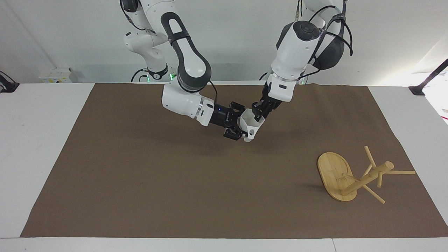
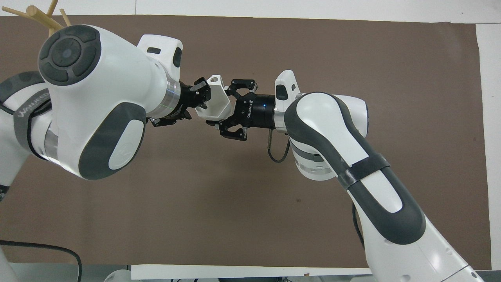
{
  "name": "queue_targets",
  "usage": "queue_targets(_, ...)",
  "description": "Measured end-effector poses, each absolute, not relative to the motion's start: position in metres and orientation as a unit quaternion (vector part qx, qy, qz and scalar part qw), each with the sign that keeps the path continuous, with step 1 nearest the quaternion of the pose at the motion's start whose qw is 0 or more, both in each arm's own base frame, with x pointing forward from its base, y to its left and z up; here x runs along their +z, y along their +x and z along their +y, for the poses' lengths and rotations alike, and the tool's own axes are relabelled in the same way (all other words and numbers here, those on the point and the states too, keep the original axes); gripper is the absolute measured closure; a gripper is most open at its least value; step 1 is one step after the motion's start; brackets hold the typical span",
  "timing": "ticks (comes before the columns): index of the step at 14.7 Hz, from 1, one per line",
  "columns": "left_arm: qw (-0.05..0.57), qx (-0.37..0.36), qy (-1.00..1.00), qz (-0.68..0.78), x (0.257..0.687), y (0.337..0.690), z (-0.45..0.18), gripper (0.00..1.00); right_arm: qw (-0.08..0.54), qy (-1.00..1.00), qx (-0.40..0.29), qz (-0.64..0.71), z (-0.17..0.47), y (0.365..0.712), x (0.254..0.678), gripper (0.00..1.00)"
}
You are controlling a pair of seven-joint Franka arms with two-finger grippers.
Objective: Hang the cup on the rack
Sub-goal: 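Grasp the cup with the left gripper while the right gripper releases it, then carry the cup toward the rack with the left gripper while the right gripper withdraws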
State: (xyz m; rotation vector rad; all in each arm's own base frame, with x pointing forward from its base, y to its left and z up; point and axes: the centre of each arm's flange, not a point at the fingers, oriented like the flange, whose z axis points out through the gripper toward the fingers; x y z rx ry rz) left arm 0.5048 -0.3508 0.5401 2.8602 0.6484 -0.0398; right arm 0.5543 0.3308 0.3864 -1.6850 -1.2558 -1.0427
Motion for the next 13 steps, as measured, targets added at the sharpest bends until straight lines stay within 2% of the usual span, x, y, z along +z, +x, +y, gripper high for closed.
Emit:
queue_targets(1, 0.101, -0.013, 0.971, 0.217, 0.539, 0.504, -0.352, 0.93, 0.387, -0.662, -0.41, -0.494, 0.33, 0.555, 0.387, 0.2)
queue_targets(2, 0.102, -0.013, 0.972, 0.211, 0.539, 0.504, -0.352, 0.96, 0.387, -0.662, -0.41, -0.494, 0.329, 0.555, 0.386, 0.2)
queue_targets(5, 0.102, -0.014, 0.972, 0.21, 0.538, 0.504, -0.353, 0.96, 0.387, -0.662, -0.41, -0.494, 0.328, 0.555, 0.386, 0.2)
queue_targets(6, 0.103, -0.014, 0.972, 0.211, 0.539, 0.503, -0.355, 0.96, 0.386, -0.664, -0.41, -0.491, 0.326, 0.556, 0.386, 0.15)
queue_targets(7, 0.104, -0.013, 0.971, 0.214, 0.54, 0.502, -0.357, 0.96, 0.384, -0.666, -0.413, -0.489, 0.322, 0.559, 0.387, 0.03)
queue_targets(9, 0.104, 0.002, 0.971, 0.217, 0.544, 0.504, -0.359, 0.96, 0.38, -0.67, -0.42, -0.48, 0.306, 0.563, 0.394, 0.0)
queue_targets(11, 0.091, 0.015, 0.968, 0.234, 0.544, 0.508, -0.355, 0.96, 0.375, -0.683, -0.429, -0.456, 0.263, 0.574, 0.396, 0.0)
queue_targets(13, 0.08, 0.028, 0.965, 0.248, 0.541, 0.513, -0.347, 0.96, 0.378, -0.691, -0.433, -0.437, 0.192, 0.588, 0.394, 0.0)
